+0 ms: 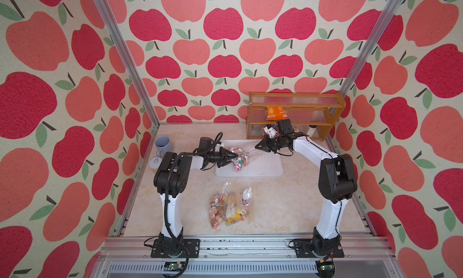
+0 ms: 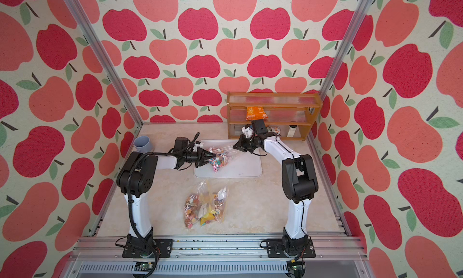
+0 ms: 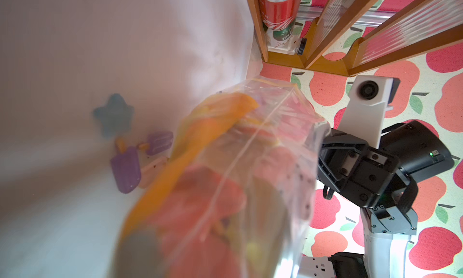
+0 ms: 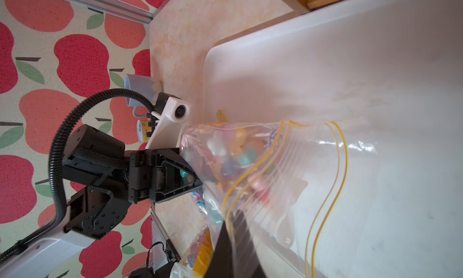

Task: Pour candies out of the ziploc bag
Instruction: 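Pour the candies out of the ziploc bag onto the tray.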

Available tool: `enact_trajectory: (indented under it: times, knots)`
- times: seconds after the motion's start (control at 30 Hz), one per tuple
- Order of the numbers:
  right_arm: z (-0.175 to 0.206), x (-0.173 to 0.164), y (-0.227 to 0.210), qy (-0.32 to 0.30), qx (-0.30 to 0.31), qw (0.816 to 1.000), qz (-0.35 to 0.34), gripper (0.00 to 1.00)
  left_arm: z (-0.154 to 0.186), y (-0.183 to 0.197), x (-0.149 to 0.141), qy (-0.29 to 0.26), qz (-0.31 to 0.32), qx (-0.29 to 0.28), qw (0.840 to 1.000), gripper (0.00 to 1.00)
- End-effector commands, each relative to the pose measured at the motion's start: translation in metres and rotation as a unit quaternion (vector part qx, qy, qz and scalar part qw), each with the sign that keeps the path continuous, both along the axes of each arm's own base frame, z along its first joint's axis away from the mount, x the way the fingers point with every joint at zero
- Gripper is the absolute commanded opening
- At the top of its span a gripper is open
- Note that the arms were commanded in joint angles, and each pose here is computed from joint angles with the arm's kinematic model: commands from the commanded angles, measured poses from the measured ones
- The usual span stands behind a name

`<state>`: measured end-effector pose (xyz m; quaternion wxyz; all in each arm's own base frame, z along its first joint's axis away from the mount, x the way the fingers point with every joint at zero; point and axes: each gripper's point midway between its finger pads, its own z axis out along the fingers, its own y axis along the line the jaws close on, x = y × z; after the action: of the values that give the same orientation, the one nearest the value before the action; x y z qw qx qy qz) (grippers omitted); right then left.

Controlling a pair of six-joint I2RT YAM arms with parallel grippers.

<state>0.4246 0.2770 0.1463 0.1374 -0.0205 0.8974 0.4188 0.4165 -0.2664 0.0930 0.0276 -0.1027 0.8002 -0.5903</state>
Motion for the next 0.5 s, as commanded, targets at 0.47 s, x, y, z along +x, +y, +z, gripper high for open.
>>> enact_trajectory:
  times: [0.47]
  knots:
    - [-0.010,0.011,-0.035,-0.003,0.007,0.999,-0.039,0.00,0.054,0.012,0.016,-0.021,-0.012,0.025,0.999,0.13]
